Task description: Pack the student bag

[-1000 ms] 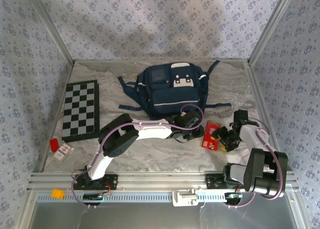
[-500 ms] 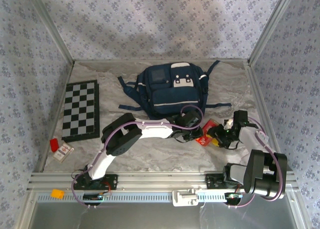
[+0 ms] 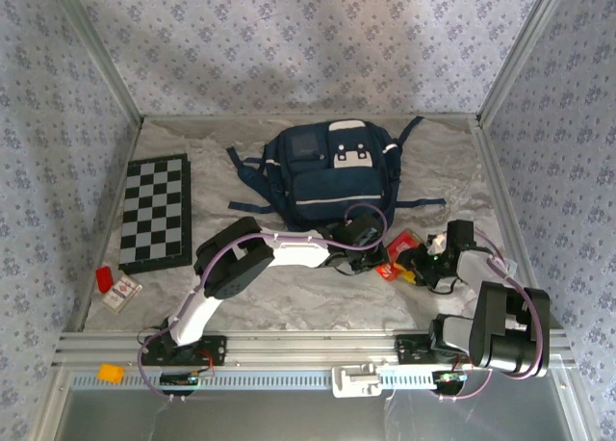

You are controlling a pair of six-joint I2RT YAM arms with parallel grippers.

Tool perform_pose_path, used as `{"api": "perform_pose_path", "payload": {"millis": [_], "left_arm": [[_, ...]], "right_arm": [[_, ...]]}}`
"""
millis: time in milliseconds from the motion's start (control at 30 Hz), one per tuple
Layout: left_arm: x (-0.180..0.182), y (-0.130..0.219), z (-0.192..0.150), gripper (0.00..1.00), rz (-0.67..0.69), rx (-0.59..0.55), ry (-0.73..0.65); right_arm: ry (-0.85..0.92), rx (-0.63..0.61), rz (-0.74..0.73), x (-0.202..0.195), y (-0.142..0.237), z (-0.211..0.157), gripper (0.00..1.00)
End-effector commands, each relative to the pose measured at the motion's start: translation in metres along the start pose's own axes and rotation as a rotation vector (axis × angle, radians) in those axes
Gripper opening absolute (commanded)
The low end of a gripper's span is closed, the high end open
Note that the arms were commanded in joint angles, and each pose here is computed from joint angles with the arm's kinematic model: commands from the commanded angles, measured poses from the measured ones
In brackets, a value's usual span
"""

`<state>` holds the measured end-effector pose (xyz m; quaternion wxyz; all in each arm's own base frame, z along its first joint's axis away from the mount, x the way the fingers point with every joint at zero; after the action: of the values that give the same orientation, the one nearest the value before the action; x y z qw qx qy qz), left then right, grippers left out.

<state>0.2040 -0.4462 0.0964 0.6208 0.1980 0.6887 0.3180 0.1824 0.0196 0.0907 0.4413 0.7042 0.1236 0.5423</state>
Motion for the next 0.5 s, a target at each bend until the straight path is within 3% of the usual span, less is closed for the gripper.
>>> {"api": "perform_pose_path", "payload": {"millis": [0, 233, 400, 467], "left_arm": [[0.026, -0.003, 0.006, 0.09, 0.067, 0.006, 0.090], [0.004, 0.012, 0.008, 0.10, 0.002, -0.003, 0.033], [-0.031, 0.060, 0.015, 0.31, -0.076, -0.071, -0.133], [-0.036, 0.090, 0.022, 0.33, -0.036, -0.125, -0.233]], "right_arm": [[0.005, -0.021, 0.055, 0.003, -0.001, 0.004, 0.30], [-0.003, -0.083, 0.072, 0.006, 0.016, 0.005, 0.08], [0.007, -0.167, 0.052, 0.018, 0.043, 0.005, 0.00], [0.022, -0.210, 0.029, 0.026, 0.056, 0.005, 0.00]]}}
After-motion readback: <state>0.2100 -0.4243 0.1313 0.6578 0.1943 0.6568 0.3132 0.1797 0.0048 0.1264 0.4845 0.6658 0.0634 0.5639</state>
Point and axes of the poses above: each hand's point on the last joint's axis, 136 mm out from that joint toward the fingers, its own y axis back along the fingers, its own x axis along the line the jaws close on, z = x × y, the point moved 9 cm from there along y, back along the fingers, and after that the axes turned 5 degrees about y, right-handed, at the moved point
